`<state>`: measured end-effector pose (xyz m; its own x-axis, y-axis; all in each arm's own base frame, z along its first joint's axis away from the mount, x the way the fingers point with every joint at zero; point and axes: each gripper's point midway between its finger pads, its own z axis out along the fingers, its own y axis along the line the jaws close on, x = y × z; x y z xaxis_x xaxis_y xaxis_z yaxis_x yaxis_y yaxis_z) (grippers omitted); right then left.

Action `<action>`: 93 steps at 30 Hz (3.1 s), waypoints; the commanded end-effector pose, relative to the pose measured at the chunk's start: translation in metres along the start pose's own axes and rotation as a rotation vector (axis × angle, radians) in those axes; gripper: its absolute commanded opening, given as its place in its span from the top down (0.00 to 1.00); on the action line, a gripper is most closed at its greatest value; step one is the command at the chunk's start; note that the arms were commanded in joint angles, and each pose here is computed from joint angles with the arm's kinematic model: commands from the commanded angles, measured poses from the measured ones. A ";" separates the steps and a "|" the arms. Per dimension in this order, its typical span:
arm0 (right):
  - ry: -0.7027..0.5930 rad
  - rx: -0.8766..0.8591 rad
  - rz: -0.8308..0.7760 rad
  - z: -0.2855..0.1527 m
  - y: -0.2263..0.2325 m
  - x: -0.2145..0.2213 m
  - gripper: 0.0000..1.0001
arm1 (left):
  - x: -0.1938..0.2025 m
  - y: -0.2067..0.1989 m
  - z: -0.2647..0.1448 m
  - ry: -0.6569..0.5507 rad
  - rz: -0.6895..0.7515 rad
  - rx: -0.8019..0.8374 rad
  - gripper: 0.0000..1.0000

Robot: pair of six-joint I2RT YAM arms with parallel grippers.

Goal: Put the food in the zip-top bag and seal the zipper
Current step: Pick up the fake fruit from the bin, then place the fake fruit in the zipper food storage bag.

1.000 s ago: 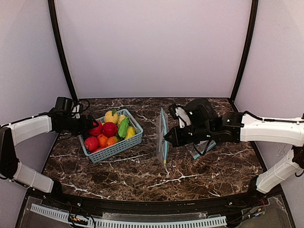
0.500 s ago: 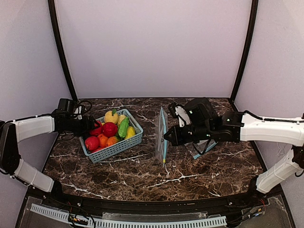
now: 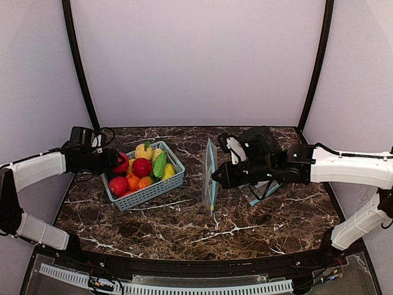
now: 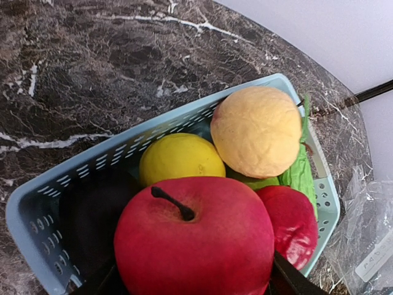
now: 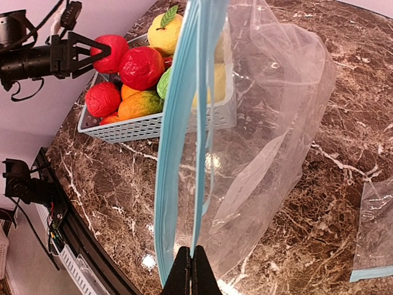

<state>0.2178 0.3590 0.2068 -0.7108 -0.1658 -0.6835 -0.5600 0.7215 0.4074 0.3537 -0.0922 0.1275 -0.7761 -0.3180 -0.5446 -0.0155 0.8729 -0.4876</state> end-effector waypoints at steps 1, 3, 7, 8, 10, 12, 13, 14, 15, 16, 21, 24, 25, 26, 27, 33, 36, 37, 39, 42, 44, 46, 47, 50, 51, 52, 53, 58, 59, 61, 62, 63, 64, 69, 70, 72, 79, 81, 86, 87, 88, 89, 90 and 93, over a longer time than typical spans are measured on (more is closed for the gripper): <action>-0.047 -0.013 -0.004 -0.006 0.008 -0.012 1.00 | -0.011 -0.020 -0.043 -0.087 0.110 0.022 0.38; -0.052 -0.011 -0.009 -0.006 0.008 -0.014 1.00 | -0.015 -0.033 -0.063 -0.104 0.163 0.037 0.39; -0.045 -0.013 -0.019 -0.002 0.011 -0.016 1.00 | -0.016 -0.072 -0.099 -0.131 0.244 0.141 0.41; -0.043 -0.017 -0.020 0.000 0.012 -0.016 1.00 | -0.018 -0.086 -0.110 -0.146 0.260 0.182 0.41; -0.034 -0.024 -0.021 0.003 0.014 -0.016 1.00 | -0.008 -0.119 -0.120 -0.141 0.307 0.269 0.41; -0.025 -0.032 -0.022 0.006 0.016 -0.015 1.00 | 0.000 -0.148 -0.128 -0.140 0.338 0.349 0.41; -0.020 -0.037 -0.022 0.007 0.017 -0.015 1.00 | 0.003 -0.160 -0.130 -0.137 0.335 0.386 0.41; -0.016 -0.041 -0.020 0.008 0.018 -0.014 1.00 | 0.010 -0.182 -0.134 -0.136 0.365 0.457 0.41; -0.012 -0.045 -0.020 0.008 0.019 -0.014 1.00 | 0.014 -0.194 -0.136 -0.133 0.359 0.495 0.41; -0.010 -0.048 -0.019 0.009 0.019 -0.014 1.00 | 0.022 -0.216 -0.139 -0.131 0.390 0.563 0.41; -0.012 -0.057 -0.012 0.005 0.020 -0.013 1.00 | 0.054 -0.286 -0.141 -0.079 0.458 0.747 0.40; -0.010 -0.059 -0.012 0.005 0.020 -0.011 1.00 | 0.070 -0.332 -0.155 -0.073 0.485 0.908 0.40; -0.009 -0.059 -0.011 0.005 0.020 -0.011 1.00 | 0.072 -0.340 -0.151 -0.059 0.481 0.922 0.40; -0.009 -0.060 -0.010 0.004 0.020 -0.011 1.00 | 0.078 -0.350 -0.153 -0.046 0.490 0.953 0.40; -0.010 -0.060 -0.008 0.004 0.020 -0.011 1.00 | 0.081 -0.356 -0.147 -0.032 0.491 0.956 0.40; -0.016 -0.103 -0.004 -0.002 0.026 -0.011 1.00 | 0.096 -0.363 -0.111 0.021 0.483 0.922 0.40; -0.031 -0.126 -0.007 -0.008 0.029 -0.012 1.00 | 0.098 -0.354 -0.088 0.035 0.482 0.830 0.40; -0.032 -0.129 -0.009 -0.009 0.029 -0.012 1.00 | 0.099 -0.349 -0.079 0.037 0.477 0.793 0.41; -0.037 -0.134 -0.009 -0.012 0.029 -0.012 1.00 | 0.099 -0.343 -0.071 0.034 0.472 0.750 0.41; -0.041 -0.148 -0.010 -0.015 0.031 -0.011 1.00 | 0.098 -0.337 -0.064 0.026 0.469 0.713 0.41; -0.045 -0.166 -0.011 -0.016 0.034 -0.011 1.00 | 0.101 -0.333 -0.059 0.032 0.466 0.698 0.41; -0.044 -0.185 -0.013 -0.016 0.037 -0.011 1.00 | 0.102 -0.332 -0.055 0.038 0.463 0.688 0.40; -0.047 -0.191 -0.014 -0.016 0.038 -0.011 1.00 | 0.103 -0.330 -0.053 0.042 0.462 0.677 0.41; -0.046 -0.192 -0.010 -0.016 0.037 -0.010 1.00 | 0.104 -0.321 -0.045 0.047 0.459 0.627 0.41; -0.046 -0.190 -0.009 -0.016 0.036 -0.010 1.00 | 0.106 -0.319 -0.043 0.053 0.460 0.620 0.41; -0.048 -0.191 -0.008 -0.016 0.036 -0.010 1.00 | 0.107 -0.318 -0.042 0.055 0.460 0.616 0.41; -0.051 -0.192 -0.004 -0.017 0.036 -0.010 1.00 | 0.108 -0.316 -0.041 0.059 0.460 0.612 0.41; -0.061 -0.195 -0.002 -0.019 0.035 -0.010 1.00 | 0.119 -0.308 -0.033 0.100 0.454 0.597 0.41; -0.062 -0.193 -0.004 -0.019 0.035 -0.010 1.00 | 0.120 -0.307 -0.032 0.102 0.454 0.594 0.41; -0.066 -0.192 -0.003 -0.019 0.035 -0.010 1.00 | 0.123 -0.304 -0.030 0.112 0.454 0.590 0.41; -0.068 -0.196 -0.004 -0.020 0.035 -0.010 1.00 | 0.125 -0.302 -0.028 0.121 0.455 0.585 0.41; -0.069 -0.198 -0.004 -0.019 0.035 -0.009 1.00 | 0.127 -0.302 -0.027 0.126 0.456 0.583 0.41; -0.073 -0.206 -0.006 -0.019 0.036 -0.009 1.00 | 0.129 -0.301 -0.026 0.134 0.458 0.584 0.41; -0.097 -0.271 -0.034 -0.022 0.045 -0.010 1.00 | 0.133 -0.300 -0.023 0.153 0.466 0.581 0.41; -0.098 -0.279 -0.039 -0.022 0.045 -0.009 1.00 | 0.134 -0.299 -0.022 0.157 0.468 0.582 0.41; -0.098 -0.310 -0.057 -0.023 0.050 -0.008 1.00 | 0.137 -0.295 -0.020 0.172 0.477 0.565 0.41; -0.121 -0.451 -0.115 -0.034 0.066 -0.003 1.00 | 0.148 -0.290 -0.020 0.217 0.516 0.575 0.41; -0.128 -0.476 -0.121 -0.035 0.066 -0.002 1.00 | 0.154 -0.296 -0.025 0.236 0.528 0.632 0.41; -0.140 -0.558 -0.138 -0.040 0.067 -0.001 1.00 | 0.166 -0.306 -0.040 0.269 0.557 0.760 0.41; -0.140 -0.579 -0.137 -0.041 0.067 0.000 1.00 | 0.168 -0.308 -0.044 0.275 0.562 0.784 0.41; -0.140 -0.598 -0.138 -0.042 0.068 0.001 1.00 | 0.170 -0.308 -0.046 0.284 0.567 0.799 0.40; -0.138 -0.615 -0.139 -0.043 0.069 0.002 1.00 | 0.170 -0.309 -0.048 0.279 0.569 0.810 0.40; -0.137 -0.630 -0.143 -0.044 0.070 0.002 1.00 | 0.171 -0.309 -0.050 0.281 0.568 0.820 0.40; -0.131 -0.645 -0.142 -0.043 0.070 0.004 1.00 | 0.170 -0.314 -0.057 0.267 0.566 0.869 0.38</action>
<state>0.1651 0.3771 0.2380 -0.6179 -0.1509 -0.7716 -0.7786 0.2537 0.5739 0.2058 -0.3977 0.2046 -0.6868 0.2471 -0.6835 0.7171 0.3832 -0.5821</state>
